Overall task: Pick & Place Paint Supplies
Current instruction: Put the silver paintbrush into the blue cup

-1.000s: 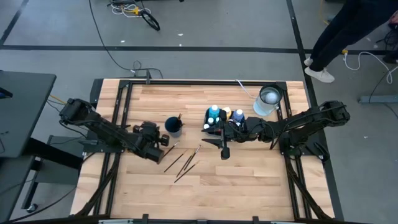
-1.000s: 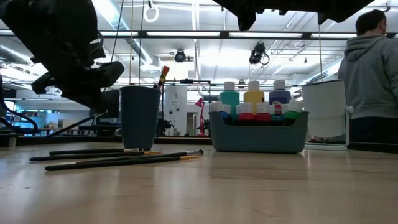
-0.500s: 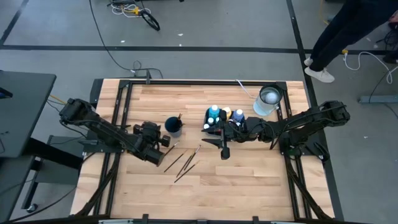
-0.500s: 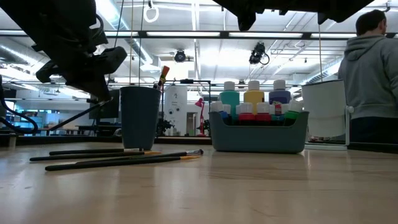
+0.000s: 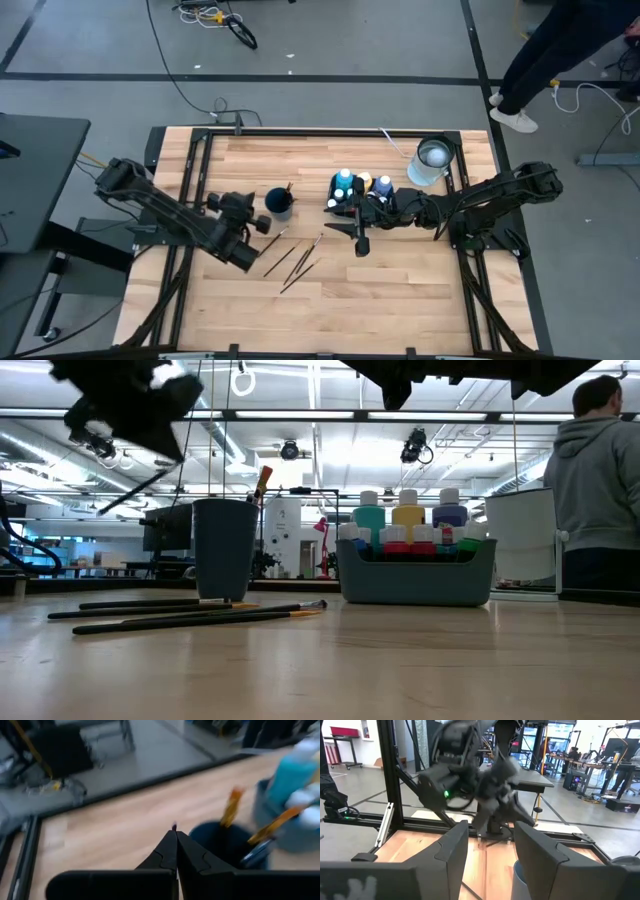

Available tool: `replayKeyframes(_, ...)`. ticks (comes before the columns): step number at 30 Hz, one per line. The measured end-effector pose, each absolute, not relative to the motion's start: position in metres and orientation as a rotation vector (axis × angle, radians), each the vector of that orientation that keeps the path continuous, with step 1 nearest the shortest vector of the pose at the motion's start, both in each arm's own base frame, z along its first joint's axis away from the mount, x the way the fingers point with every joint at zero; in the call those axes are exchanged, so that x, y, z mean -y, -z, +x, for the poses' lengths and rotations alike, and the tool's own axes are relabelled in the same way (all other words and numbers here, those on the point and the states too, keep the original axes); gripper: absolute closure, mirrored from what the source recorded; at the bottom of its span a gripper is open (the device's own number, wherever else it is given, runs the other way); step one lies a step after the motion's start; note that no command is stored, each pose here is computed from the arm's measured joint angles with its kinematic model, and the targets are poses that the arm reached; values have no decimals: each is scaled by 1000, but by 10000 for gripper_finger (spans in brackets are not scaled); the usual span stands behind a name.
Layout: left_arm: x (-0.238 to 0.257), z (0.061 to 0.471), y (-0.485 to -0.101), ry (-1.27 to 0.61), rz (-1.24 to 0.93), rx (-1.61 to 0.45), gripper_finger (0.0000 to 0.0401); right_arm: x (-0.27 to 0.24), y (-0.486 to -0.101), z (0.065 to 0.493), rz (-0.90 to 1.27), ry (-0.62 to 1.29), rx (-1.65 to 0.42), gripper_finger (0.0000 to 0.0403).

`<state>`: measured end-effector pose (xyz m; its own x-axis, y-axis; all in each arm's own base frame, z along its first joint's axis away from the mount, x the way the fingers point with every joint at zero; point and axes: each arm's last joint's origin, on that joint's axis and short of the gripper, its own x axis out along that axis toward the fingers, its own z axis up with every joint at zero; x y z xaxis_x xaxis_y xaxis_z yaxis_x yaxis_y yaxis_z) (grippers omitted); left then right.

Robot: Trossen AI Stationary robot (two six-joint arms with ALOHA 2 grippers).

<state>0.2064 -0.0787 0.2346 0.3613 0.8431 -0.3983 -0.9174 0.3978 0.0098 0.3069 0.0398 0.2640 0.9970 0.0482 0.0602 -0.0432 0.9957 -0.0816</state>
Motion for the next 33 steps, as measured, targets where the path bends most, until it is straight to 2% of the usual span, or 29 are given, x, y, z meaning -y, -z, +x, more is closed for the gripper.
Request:
replayKeyframes(5, 84, 220, -259, -1086, -120, -251, 399, -40, -264, 307, -80, -46, 63, 238)
replayKeyframes(11, 90, 234, -270, -1084, 48, -47, 399, -40, -264, 307, -80, -46, 63, 238)
replayKeyframes(17, 80, 247, -272, -1145, 60, -35, 399, -40, -264, 307, -80, -46, 63, 238)
replayKeyframes(23, 66, 263, -263, -1219, 63, -41, 399, -40, -264, 307, -80, -46, 64, 238)
replayKeyframes(33, 59, 293, -218, -1272, 111, -80, 399, -40, -263, 307, -81, -46, 56, 238)
